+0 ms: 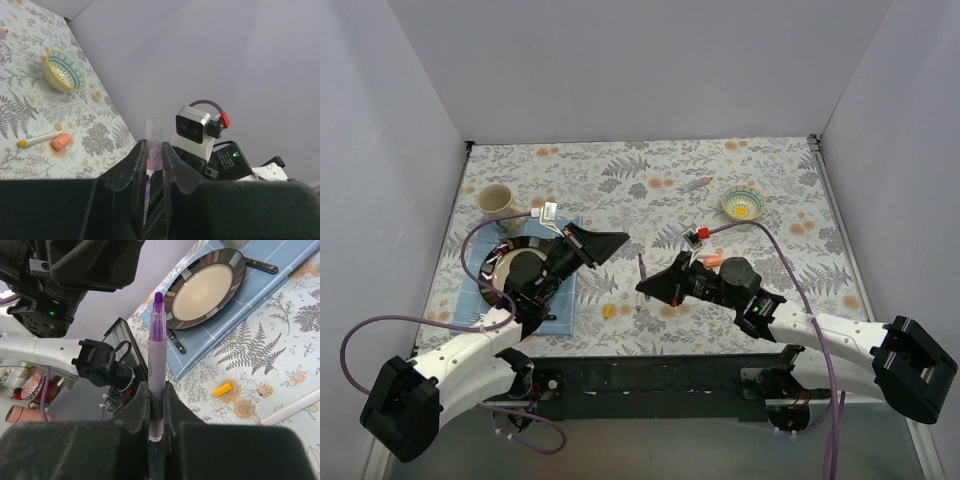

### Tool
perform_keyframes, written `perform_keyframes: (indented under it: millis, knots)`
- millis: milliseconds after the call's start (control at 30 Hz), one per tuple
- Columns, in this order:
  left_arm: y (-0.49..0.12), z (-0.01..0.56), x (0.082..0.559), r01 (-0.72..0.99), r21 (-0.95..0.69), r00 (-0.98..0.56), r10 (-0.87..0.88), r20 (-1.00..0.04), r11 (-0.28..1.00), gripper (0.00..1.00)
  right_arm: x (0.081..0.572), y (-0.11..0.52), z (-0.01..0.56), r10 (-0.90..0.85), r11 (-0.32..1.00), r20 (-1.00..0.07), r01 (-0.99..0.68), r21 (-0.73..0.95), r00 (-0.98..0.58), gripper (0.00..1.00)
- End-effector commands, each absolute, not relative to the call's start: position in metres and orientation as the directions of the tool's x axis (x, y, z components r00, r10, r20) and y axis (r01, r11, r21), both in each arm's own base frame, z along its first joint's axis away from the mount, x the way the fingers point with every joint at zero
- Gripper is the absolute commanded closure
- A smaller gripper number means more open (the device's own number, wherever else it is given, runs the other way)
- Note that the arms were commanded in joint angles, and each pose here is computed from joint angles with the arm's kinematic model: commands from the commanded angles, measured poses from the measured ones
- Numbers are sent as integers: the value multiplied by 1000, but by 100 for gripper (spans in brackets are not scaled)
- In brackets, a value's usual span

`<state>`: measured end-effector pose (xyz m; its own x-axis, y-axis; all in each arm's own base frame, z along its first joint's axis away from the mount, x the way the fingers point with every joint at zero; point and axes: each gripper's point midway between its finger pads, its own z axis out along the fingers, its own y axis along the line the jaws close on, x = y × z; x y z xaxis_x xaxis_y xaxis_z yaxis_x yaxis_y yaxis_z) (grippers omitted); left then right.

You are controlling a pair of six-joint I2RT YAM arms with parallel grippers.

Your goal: Insert the pens into the pen caps

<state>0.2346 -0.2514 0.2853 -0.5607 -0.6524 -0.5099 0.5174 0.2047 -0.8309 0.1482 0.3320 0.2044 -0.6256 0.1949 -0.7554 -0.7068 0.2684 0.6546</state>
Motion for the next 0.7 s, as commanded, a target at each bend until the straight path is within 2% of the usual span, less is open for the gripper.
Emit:
perform_keyframes:
  millis: [0,667]
  knots:
    - [-250,296,228,556,-811,-541,-662,-519,181,100,146,344,248,261,164,-766,-755,634,-587,99]
    - [-250,292,230,558,-803,-527,-657,-539,210,100,144,358,255,245,133,-759,-755,642,-603,99]
